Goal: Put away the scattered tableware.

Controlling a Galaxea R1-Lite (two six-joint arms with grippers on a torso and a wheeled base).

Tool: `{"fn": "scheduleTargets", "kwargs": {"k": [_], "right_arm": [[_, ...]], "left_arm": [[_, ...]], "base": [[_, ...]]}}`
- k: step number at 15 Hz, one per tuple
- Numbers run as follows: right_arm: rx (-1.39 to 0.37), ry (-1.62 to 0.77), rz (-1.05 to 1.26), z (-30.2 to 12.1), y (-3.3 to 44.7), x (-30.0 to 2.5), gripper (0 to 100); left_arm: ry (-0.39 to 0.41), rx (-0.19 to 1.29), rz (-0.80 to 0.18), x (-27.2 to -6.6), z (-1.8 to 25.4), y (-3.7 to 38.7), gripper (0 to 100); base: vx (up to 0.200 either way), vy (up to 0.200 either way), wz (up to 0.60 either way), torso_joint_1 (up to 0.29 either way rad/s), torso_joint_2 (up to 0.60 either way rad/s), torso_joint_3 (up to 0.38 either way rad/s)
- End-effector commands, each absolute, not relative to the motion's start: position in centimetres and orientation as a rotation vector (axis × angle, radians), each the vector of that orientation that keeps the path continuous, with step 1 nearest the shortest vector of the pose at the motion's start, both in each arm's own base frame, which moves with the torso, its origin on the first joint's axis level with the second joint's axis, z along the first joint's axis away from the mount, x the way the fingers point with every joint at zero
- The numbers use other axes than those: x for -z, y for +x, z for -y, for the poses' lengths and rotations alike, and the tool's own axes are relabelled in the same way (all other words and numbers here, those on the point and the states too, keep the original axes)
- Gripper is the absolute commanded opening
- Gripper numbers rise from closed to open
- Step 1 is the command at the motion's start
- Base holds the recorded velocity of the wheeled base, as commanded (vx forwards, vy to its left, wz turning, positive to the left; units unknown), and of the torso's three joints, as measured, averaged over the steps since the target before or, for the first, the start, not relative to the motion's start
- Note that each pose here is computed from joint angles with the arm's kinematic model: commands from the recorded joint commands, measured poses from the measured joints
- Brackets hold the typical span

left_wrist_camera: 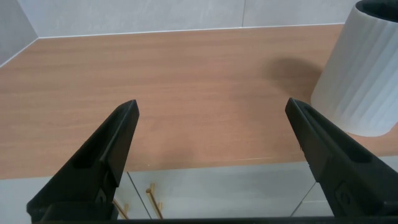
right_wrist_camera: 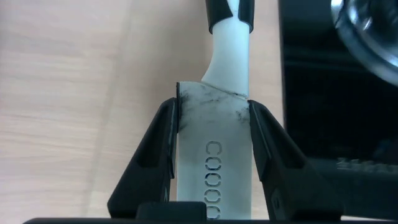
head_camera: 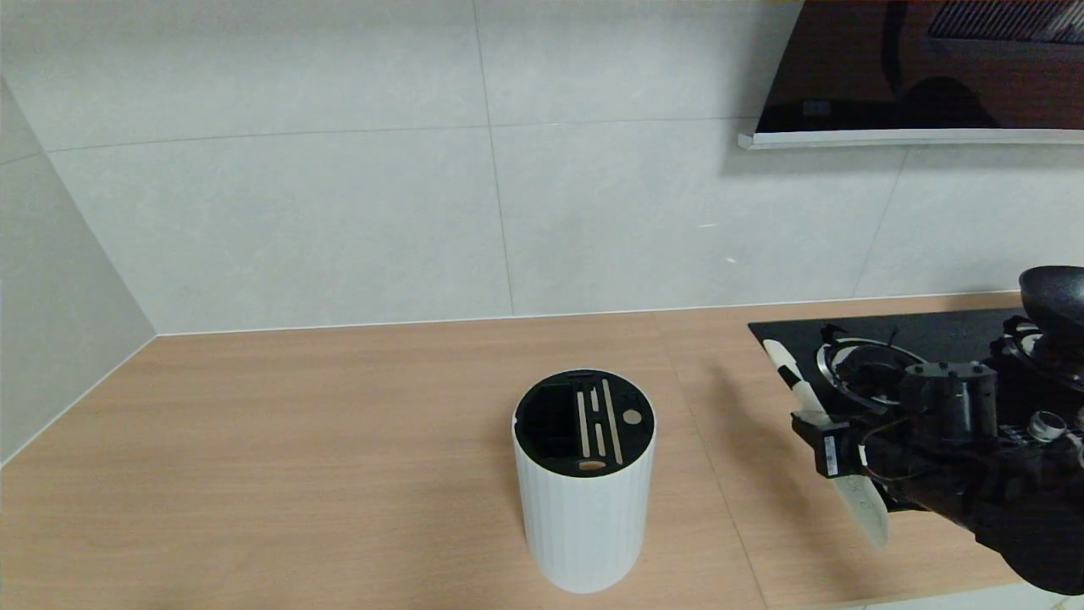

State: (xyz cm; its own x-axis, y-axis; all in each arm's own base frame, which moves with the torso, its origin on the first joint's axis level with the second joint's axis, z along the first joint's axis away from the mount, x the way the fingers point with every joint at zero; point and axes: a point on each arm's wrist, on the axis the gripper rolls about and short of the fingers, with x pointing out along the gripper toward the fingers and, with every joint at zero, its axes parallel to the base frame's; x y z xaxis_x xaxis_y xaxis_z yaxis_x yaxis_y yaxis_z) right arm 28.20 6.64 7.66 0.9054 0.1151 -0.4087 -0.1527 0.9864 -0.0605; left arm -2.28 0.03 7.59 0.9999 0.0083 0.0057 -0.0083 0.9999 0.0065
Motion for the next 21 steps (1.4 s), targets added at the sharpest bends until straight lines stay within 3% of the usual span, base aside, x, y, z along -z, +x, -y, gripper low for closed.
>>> {"fn": "scheduleTargets", "kwargs": {"k": [1,2,3,6,9,12,15,18,21], "right_arm": [[-0.169,-0.082,-0.321,-7.3,26.7,-10.8,0],[-0.186,-0.077,-0.303,-7.6,26.0,-11.7,0],[-0.195,-0.069,-0.286,-7.8,25.7,-12.3,0],[-0.204,-0.055,-0.215,-8.1,25.4,-15.0,0],[-0.219,-0.050,-0.193,-8.7,25.9,-17.3,0],[-0.256,-0.043,-0.147,-10.0,26.5,-19.0,0],[-0.302,-0.041,-0.130,-11.5,27.1,-20.9,0],[-0.344,-0.039,-0.116,-13.1,27.8,-21.5,0],[-0.368,-0.044,-0.126,-14.5,28.7,-21.0,0]], "left_arm": [[0.006,-0.009,0.043,-8.1,0.0,-2.3,100],[0.000,-0.003,0.129,-9.5,0.0,-2.6,100],[-0.001,0.005,0.133,-9.8,0.0,-2.8,100],[-0.003,0.222,-0.012,-11.9,0.4,-3.5,100],[-0.027,0.370,-0.148,-15.8,0.8,-1.9,100],[-0.037,0.410,-0.207,-20.0,0.9,2.0,100],[-0.033,0.433,-0.184,-22.5,1.1,7.3,100],[-0.039,0.478,-0.184,-23.2,1.8,12.9,100],[-0.100,0.571,-0.157,-24.1,4.0,17.2,100]], "base": [[0.000,0.000,0.00,0.000,0.00,0.000],[0.000,0.000,0.00,0.000,0.00,0.000],[0.000,0.000,0.00,0.000,0.00,0.000],[0.000,0.000,0.00,0.000,0.00,0.000],[0.000,0.000,0.00,0.000,0.00,0.000],[0.000,0.000,0.00,0.000,0.00,0.000],[0.000,0.000,0.00,0.000,0.00,0.000],[0.000,0.000,0.00,0.000,0.00,0.000],[0.000,0.000,0.00,0.000,0.00,0.000]]}}
